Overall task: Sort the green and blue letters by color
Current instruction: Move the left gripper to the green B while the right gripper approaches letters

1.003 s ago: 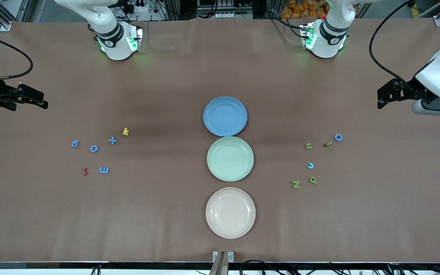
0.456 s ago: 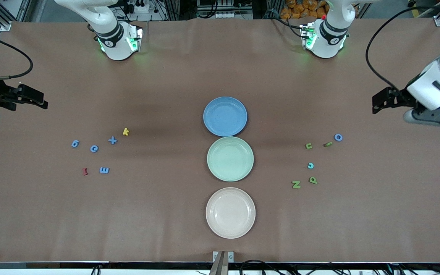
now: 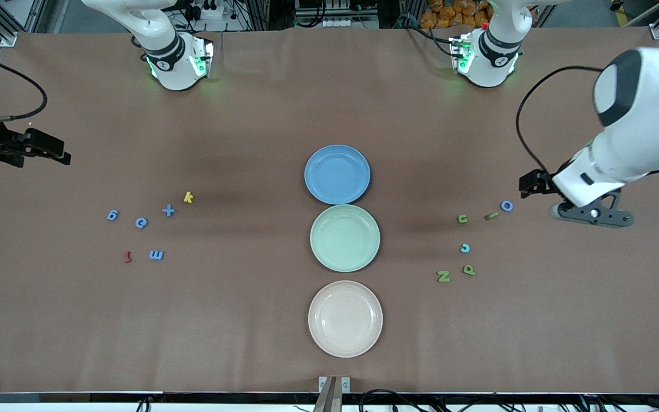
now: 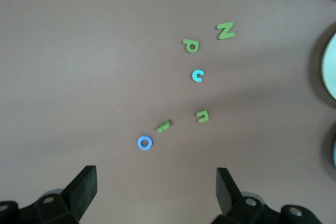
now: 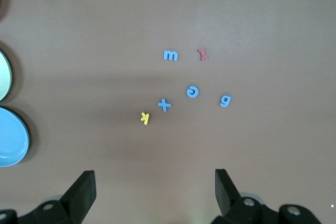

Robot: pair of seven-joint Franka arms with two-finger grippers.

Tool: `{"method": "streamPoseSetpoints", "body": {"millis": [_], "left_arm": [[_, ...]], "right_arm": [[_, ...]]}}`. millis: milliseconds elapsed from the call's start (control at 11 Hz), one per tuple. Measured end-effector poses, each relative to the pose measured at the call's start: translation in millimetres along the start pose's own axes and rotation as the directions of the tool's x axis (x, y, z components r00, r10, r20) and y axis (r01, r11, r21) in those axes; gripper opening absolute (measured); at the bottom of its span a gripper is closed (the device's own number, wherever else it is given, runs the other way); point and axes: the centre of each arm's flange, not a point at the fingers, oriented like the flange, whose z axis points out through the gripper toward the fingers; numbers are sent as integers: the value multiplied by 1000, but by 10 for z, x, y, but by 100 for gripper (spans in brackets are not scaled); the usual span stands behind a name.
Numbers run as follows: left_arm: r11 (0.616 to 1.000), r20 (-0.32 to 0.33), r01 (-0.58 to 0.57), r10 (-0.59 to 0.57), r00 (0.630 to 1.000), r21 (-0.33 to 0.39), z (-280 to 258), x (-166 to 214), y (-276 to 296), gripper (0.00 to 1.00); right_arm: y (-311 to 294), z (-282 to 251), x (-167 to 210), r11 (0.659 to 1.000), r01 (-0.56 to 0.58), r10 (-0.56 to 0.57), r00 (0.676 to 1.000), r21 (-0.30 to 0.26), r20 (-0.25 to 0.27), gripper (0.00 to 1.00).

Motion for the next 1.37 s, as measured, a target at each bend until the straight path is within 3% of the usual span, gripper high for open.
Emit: {"method": "streamPoseSetpoints", "body": {"millis": [273, 547, 1185, 1367], "left_arm": [[999, -12, 40, -40, 999, -5, 821, -128, 26, 100], [982, 21, 187, -187, 982, -8, 1354, -220, 134, 100], [953, 25, 303, -302, 953, -24, 2246, -378, -72, 98], [945, 10, 324, -324, 946, -33, 2400, -400, -184, 97]], "right_arm": [[-19, 8, 97, 1000, 1, -1, 1000, -1, 15, 100], [-3, -8, 92, 1000, -2, 2, 1000, -1, 18, 100], [252, 111, 177, 999, -46, 47, 998, -3, 29, 100], [465, 289, 359, 997, -81, 81, 997, -6, 4, 100]]}}
